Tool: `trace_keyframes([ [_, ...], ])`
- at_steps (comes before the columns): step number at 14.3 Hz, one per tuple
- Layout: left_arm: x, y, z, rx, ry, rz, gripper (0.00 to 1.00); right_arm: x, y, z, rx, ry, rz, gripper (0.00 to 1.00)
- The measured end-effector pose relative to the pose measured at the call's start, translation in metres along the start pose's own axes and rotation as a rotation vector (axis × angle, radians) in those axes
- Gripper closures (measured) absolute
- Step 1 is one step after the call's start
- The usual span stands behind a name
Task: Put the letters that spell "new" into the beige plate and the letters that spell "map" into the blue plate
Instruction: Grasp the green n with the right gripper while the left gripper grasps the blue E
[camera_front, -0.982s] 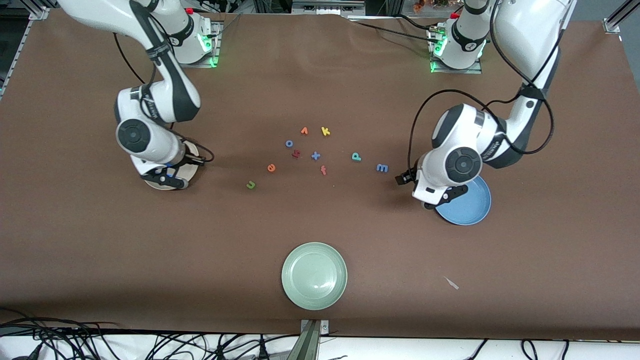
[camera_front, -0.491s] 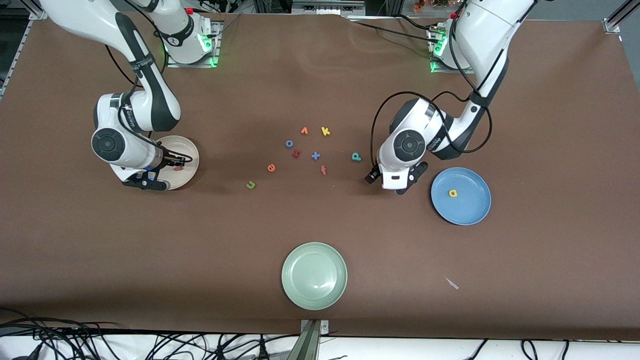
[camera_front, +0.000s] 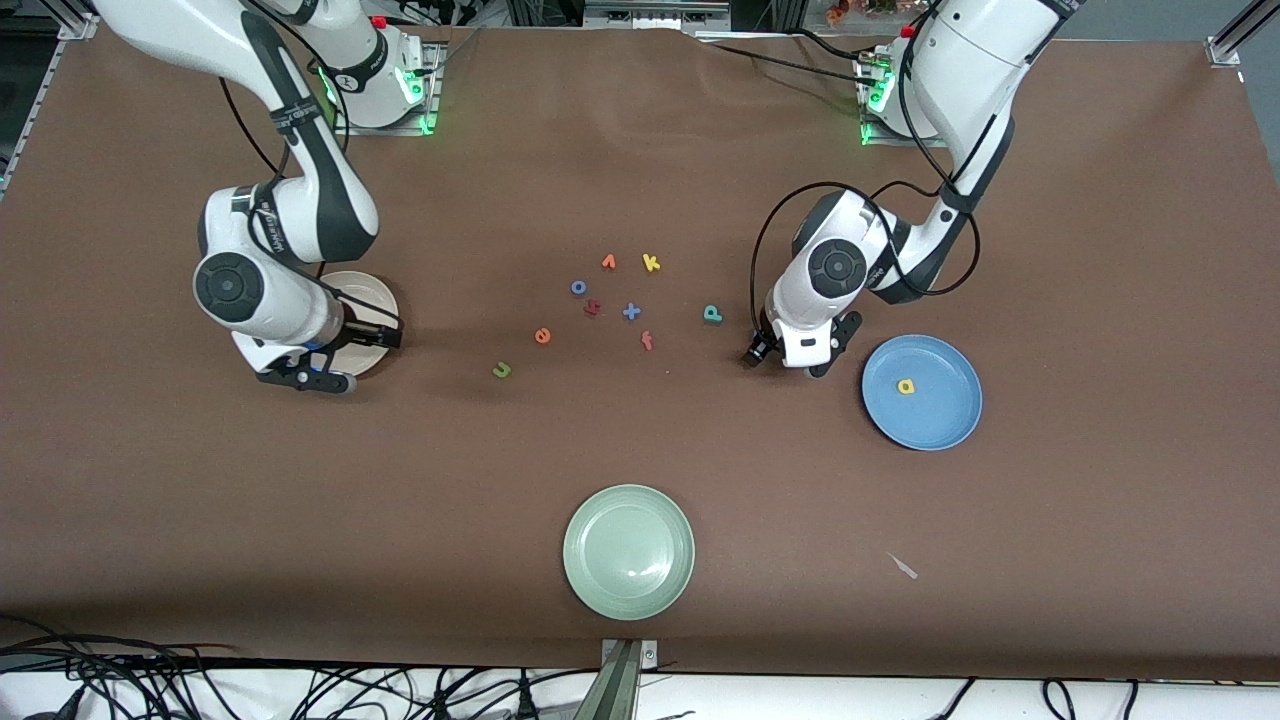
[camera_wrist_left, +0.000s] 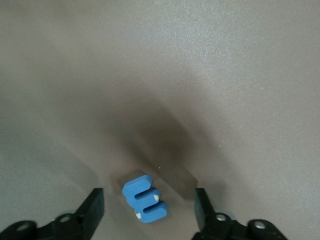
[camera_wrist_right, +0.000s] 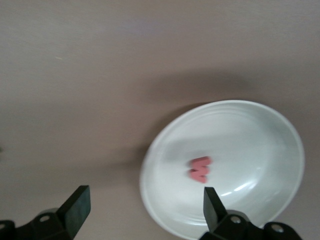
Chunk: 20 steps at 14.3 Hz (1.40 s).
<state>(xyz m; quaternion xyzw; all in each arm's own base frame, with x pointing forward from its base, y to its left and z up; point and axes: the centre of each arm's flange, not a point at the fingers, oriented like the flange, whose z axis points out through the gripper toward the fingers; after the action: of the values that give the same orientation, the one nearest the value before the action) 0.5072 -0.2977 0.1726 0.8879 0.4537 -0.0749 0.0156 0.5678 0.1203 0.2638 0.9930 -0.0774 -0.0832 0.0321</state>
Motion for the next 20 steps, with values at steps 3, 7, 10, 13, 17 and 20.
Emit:
trace_keyframes([
  [3,0.000,0.000,-0.002,-0.001,0.001,-0.003,0.36,-0.007,-0.042,-0.003,0.023,0.004,0.064,0.00],
  [7,-0.001,-0.003,0.001,0.006,0.000,-0.005,0.56,-0.013,-0.102,0.005,0.046,0.022,0.168,0.00],
  [10,-0.001,-0.002,0.000,0.000,0.001,-0.005,0.67,-0.021,-0.144,0.029,0.081,0.064,0.233,0.00],
  [13,0.000,-0.002,-0.002,-0.004,0.003,-0.006,0.74,-0.025,-0.163,0.050,0.090,0.070,0.253,0.00],
  [17,0.017,0.004,-0.033,0.023,0.011,0.021,0.74,-0.019,-0.162,0.056,0.099,0.081,0.260,0.00],
  [20,0.051,0.003,-0.071,0.061,0.007,0.079,0.74,-0.016,-0.164,0.064,0.102,0.082,0.261,0.00],
])
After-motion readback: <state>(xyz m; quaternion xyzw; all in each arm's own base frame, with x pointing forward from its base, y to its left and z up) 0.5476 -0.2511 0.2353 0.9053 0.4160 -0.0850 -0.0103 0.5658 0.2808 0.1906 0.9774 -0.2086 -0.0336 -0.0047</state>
